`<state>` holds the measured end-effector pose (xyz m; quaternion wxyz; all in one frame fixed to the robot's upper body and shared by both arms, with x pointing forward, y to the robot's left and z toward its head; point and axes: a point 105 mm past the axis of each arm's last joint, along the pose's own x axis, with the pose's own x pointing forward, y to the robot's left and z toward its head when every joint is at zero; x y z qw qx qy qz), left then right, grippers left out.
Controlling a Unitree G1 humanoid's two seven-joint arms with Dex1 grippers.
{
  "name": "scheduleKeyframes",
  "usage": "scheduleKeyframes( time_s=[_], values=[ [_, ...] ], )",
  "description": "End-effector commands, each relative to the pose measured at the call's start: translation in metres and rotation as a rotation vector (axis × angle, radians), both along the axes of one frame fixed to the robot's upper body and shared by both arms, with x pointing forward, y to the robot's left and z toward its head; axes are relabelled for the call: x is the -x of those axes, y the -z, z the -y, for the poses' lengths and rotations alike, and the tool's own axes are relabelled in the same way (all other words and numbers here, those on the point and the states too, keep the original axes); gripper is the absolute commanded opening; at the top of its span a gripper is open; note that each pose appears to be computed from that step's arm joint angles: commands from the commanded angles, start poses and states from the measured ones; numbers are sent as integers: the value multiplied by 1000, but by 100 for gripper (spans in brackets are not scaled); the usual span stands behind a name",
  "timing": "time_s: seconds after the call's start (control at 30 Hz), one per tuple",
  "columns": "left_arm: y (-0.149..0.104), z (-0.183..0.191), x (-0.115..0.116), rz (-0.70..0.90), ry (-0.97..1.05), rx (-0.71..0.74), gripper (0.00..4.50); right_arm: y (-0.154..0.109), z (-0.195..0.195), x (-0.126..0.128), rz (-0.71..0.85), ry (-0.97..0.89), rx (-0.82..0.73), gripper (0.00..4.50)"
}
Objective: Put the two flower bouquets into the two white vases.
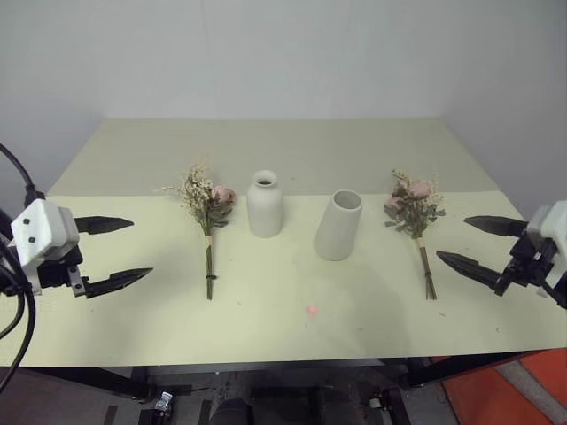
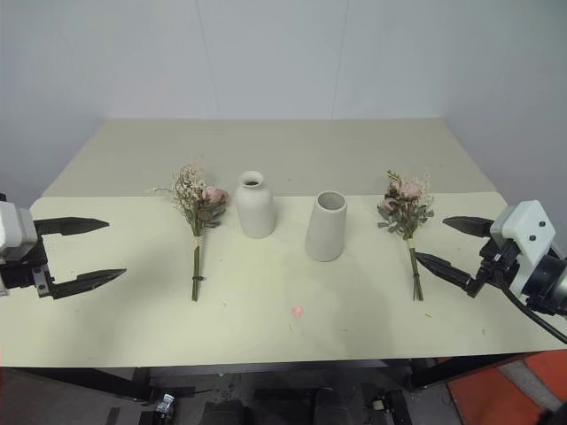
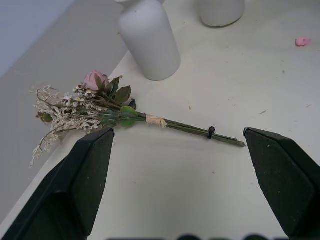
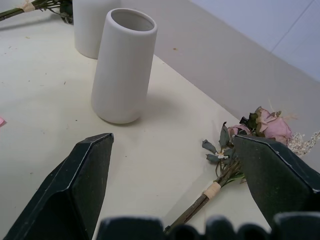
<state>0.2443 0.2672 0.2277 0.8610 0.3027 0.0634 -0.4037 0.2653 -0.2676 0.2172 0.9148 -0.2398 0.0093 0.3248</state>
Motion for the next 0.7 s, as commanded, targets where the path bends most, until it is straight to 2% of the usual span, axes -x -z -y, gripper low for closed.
scheduleKeyframes(
  time_s=[0.03,0.4,0.5,0.6,0.7],
  values=[
    [-11,2,5,7,7,-12,450,-14,3,3,69,13,32,447],
    [-9,4,0,68,-13,-53,450,-19,5,-5,95,54,38,447],
    [-9,6,-2,72,3,-51,450,-7,11,-26,-35,221,106,447],
    [-6,15,-8,75,38,-30,450,-6,1,-43,-79,250,61,447],
    [-3,29,-14,84,87,-15,450,6,6,-77,-216,434,10,447]
  ],
)
